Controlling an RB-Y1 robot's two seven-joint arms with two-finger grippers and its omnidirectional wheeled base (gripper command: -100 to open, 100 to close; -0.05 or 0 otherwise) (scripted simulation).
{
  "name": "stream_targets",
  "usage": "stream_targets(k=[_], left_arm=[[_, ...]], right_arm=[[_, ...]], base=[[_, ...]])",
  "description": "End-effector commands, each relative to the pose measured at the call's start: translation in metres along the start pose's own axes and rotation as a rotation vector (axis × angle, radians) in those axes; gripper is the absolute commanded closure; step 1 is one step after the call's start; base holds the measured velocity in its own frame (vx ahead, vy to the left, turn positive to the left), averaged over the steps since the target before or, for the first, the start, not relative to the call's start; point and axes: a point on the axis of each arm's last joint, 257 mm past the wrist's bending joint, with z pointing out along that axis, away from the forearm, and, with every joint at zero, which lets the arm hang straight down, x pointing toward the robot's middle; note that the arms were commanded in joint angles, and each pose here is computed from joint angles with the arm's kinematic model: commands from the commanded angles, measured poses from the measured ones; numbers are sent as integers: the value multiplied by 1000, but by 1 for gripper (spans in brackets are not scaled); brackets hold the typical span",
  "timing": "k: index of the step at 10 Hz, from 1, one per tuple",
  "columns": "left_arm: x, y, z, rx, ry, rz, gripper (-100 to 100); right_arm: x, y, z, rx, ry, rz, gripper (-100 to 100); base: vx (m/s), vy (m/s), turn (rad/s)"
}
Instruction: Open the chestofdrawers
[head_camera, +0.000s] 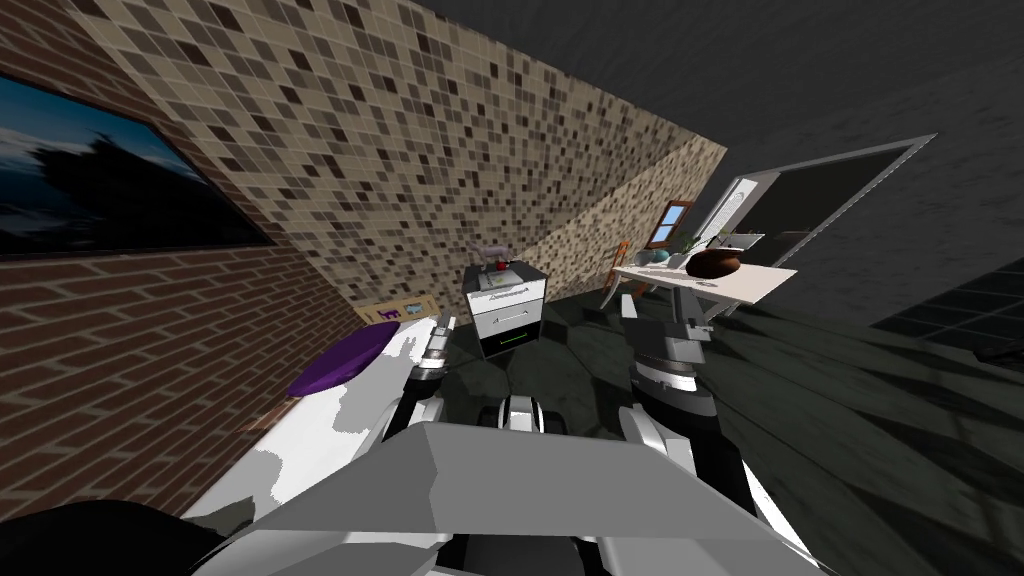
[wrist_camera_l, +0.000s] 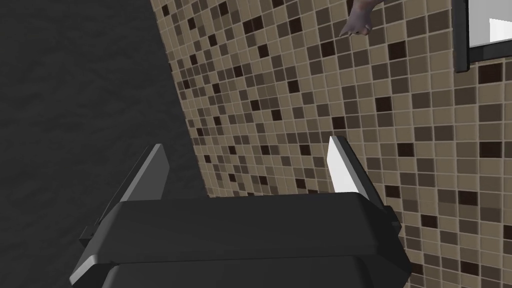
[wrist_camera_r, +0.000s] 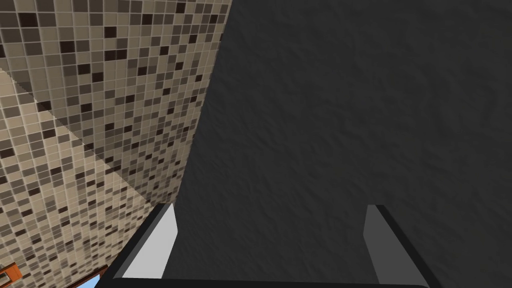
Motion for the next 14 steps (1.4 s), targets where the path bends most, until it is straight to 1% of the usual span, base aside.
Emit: stream_targets(k=[1, 4, 5, 7, 14], left_arm=[[-2, 21, -5, -30, 1, -7, -100], [-4, 43, -11, -65, -4, -16, -100], [-5, 56, -15, -86, -7, -21, -100], [-6, 68, -18, -105, -9, -25, -100], [-12, 106, -32, -169, -24, -40, -100]], right_arm=[[0, 0, 0, 0, 0, 0, 0], [0, 0, 0, 0, 0, 0, 0], [0, 0, 0, 0, 0, 0, 0], [0, 0, 0, 0, 0, 0, 0], [0, 0, 0, 0, 0, 0, 0]], base=[[132, -55, 38], [134, -72, 38], [163, -96, 47], [174, -102, 38], [107, -54, 28]])
